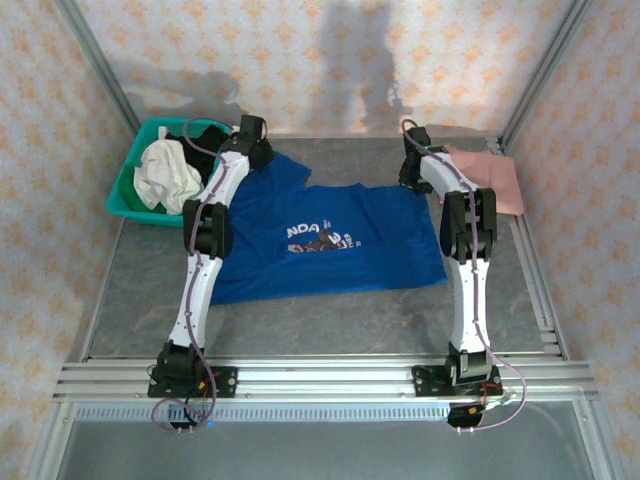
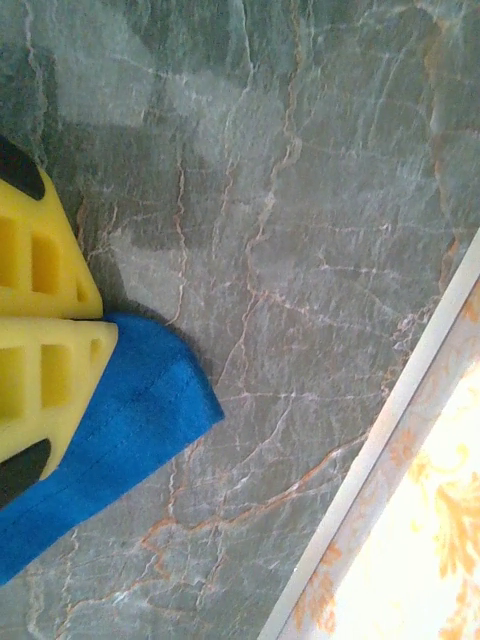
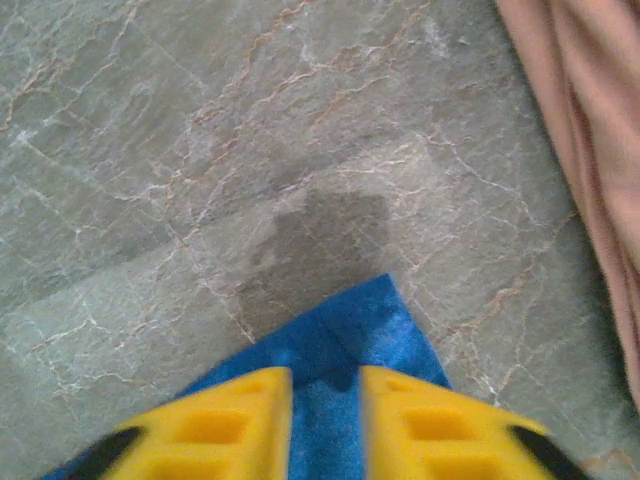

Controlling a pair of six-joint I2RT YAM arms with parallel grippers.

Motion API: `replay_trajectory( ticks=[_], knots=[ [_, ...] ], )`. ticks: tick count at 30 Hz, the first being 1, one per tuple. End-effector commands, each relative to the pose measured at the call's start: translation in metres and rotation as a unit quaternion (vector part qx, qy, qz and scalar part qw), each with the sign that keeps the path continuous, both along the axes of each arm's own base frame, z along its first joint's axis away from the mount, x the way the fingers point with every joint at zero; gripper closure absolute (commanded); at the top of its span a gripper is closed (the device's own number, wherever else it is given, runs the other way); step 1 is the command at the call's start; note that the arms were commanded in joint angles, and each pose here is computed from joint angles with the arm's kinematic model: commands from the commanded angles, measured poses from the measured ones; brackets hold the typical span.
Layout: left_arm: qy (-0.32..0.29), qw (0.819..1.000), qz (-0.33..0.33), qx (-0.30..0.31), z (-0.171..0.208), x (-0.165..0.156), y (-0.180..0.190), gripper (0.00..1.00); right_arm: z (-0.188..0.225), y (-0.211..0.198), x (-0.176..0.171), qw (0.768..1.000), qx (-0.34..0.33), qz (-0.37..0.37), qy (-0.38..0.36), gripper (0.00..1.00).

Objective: Fold and stack the t-shirts

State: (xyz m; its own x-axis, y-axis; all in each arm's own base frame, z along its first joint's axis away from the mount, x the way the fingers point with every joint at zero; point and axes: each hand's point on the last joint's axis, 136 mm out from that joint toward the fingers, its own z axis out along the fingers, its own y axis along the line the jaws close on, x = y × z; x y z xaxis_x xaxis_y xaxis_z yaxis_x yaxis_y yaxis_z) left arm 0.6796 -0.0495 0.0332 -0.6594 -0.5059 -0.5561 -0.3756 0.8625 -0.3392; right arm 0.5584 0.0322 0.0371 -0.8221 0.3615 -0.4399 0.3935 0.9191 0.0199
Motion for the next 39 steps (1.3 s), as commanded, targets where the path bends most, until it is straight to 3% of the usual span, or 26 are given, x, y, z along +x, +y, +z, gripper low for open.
replay_trajectory(
  ticks=[1, 4, 10, 12, 15, 18, 21, 25, 28, 35, 39],
  knots=[
    [-0.021, 0.999, -0.038, -0.010, 0.060, -0.006, -0.001, 1.00, 0.017, -0.018, -0.002, 0.999, -0.044, -0.010, 0.007, 0.91],
    [-0.030, 0.998, -0.051, -0.002, 0.091, -0.013, -0.001, 1.00, 0.032, -0.019, -0.002, 0.999, -0.043, -0.010, -0.005, 1.00],
    [-0.052, 0.996, -0.068, -0.012, 0.140, -0.030, -0.004, 1.00, 0.057, -0.018, -0.007, 0.999, -0.031, -0.011, -0.028, 1.00],
    [-0.050, 0.997, -0.055, 0.002, 0.139, -0.034, 0.002, 1.00, 0.057, -0.019, -0.005, 0.999, -0.033, -0.013, -0.032, 1.00],
    [-0.034, 0.998, -0.048, 0.005, 0.118, -0.030, 0.005, 1.00, 0.047, -0.021, -0.002, 0.999, -0.036, -0.015, -0.017, 0.84],
    [-0.009, 0.999, -0.050, -0.013, 0.096, -0.030, 0.000, 1.00, 0.035, -0.019, 0.000, 0.999, -0.030, -0.018, -0.006, 0.79],
    [-0.017, 0.998, -0.060, -0.031, 0.093, -0.028, -0.007, 1.00, 0.029, -0.016, 0.003, 1.000, -0.021, -0.015, -0.007, 0.86],
    [-0.024, 0.998, -0.062, -0.017, 0.103, -0.029, -0.005, 1.00, 0.023, -0.021, 0.004, 0.999, -0.027, -0.015, 0.009, 0.50],
    [-0.020, 0.998, -0.063, -0.009, 0.107, -0.033, 0.000, 1.00, 0.015, -0.024, 0.004, 0.999, -0.036, -0.014, 0.022, 0.45],
    [-0.016, 0.997, -0.069, -0.017, 0.111, -0.037, 0.001, 1.00, -0.004, -0.029, 0.001, 0.998, -0.029, -0.032, 0.046, 0.45],
    [-0.021, 0.997, -0.073, -0.020, 0.119, -0.038, 0.000, 1.00, -0.009, -0.024, 0.006, 0.999, -0.008, -0.031, 0.043, 0.55]
  ],
)
